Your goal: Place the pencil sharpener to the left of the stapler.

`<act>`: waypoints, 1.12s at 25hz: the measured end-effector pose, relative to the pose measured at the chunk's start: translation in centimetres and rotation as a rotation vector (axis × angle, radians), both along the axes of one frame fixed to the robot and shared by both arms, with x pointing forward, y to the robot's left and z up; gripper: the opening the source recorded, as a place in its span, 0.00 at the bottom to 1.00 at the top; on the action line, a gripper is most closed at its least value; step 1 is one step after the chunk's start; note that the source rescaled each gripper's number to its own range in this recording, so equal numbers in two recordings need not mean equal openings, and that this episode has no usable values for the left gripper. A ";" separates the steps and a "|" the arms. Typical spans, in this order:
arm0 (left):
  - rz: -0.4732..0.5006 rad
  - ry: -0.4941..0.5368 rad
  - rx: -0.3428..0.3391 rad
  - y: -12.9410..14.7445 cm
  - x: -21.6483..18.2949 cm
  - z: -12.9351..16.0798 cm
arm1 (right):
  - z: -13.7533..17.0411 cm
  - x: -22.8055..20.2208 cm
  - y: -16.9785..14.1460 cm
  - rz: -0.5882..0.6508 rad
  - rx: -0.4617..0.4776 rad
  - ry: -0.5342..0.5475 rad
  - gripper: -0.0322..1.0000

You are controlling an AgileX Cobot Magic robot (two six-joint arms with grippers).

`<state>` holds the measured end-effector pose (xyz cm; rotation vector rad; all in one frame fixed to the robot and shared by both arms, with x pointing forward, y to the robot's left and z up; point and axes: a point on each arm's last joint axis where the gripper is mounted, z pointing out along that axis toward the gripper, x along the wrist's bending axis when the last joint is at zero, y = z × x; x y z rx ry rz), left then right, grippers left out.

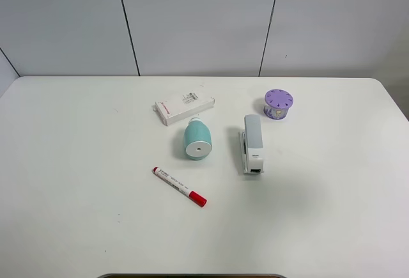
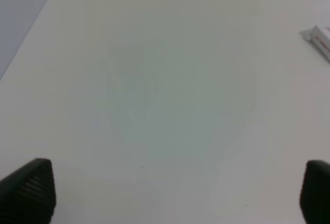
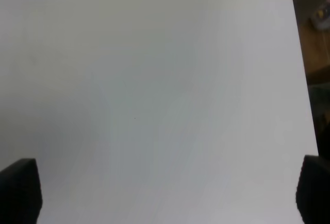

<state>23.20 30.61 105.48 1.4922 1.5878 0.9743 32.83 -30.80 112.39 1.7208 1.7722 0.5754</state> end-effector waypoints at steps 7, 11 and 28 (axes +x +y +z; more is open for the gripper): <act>0.000 0.000 0.000 0.0 0.0 0.0 | 1.2 -6.4 0.5 0.022 0.031 -0.228 1.00; 0.000 0.000 0.000 0.0 0.0 0.0 | -0.5 -8.2 0.6 0.031 0.040 -0.268 1.00; 0.000 0.000 0.000 0.0 0.0 0.0 | -7.1 -8.0 1.1 0.060 0.085 -0.249 1.00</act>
